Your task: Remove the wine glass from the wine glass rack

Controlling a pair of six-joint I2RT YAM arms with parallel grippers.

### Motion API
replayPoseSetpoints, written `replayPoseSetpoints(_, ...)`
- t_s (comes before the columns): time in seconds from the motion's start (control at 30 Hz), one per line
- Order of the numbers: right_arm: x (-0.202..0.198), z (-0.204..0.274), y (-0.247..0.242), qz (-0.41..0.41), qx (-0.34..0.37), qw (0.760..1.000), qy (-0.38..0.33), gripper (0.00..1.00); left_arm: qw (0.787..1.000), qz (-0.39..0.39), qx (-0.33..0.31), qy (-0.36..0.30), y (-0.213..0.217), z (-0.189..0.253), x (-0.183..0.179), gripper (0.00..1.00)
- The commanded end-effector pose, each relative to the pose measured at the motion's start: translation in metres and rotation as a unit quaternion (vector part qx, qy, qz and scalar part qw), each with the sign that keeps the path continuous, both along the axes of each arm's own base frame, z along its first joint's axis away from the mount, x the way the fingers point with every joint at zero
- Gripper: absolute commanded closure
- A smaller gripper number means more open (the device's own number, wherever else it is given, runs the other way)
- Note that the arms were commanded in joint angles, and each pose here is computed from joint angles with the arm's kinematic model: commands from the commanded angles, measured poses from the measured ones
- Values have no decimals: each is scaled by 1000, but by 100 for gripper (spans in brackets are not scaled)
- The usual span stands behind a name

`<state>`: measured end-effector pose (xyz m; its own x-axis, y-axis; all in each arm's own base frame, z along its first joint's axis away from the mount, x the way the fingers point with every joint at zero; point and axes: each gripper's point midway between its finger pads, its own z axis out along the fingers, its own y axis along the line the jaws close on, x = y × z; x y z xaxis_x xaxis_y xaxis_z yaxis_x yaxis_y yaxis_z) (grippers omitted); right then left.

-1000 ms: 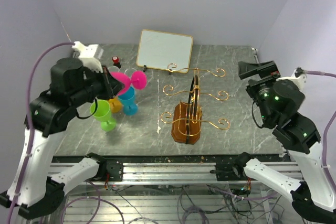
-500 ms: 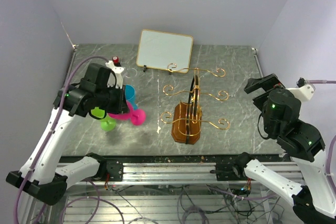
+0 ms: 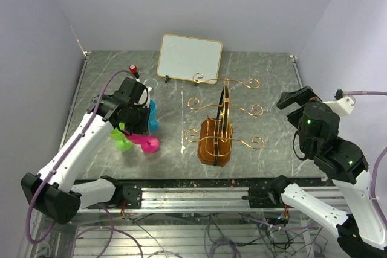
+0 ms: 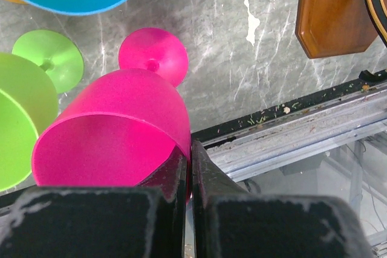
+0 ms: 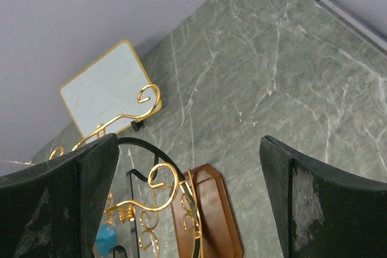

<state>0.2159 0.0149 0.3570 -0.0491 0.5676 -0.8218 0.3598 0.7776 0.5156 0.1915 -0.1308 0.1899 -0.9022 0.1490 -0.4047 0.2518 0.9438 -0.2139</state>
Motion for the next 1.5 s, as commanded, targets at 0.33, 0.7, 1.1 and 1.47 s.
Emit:
replayPoseSetpoints(0.33,0,-5,-1,0,-3,1000,-3,0,997,26,72,-8,-3,-32,17,93)
replayPoseSetpoints(0.7,0,-9,1,6,-5,1000,1,0,994,43,103,-5,2,-49,27,93)
replayPoseSetpoints(1.1,-5,-3,-5,0,-12,1000,-1,0,991,62,118,-6,9,-53,27,82)
replayPoseSetpoints(1.47,-3,-3,-1,13,-22,1000,2,0,992,79,81,-48,5,-8,33,44)
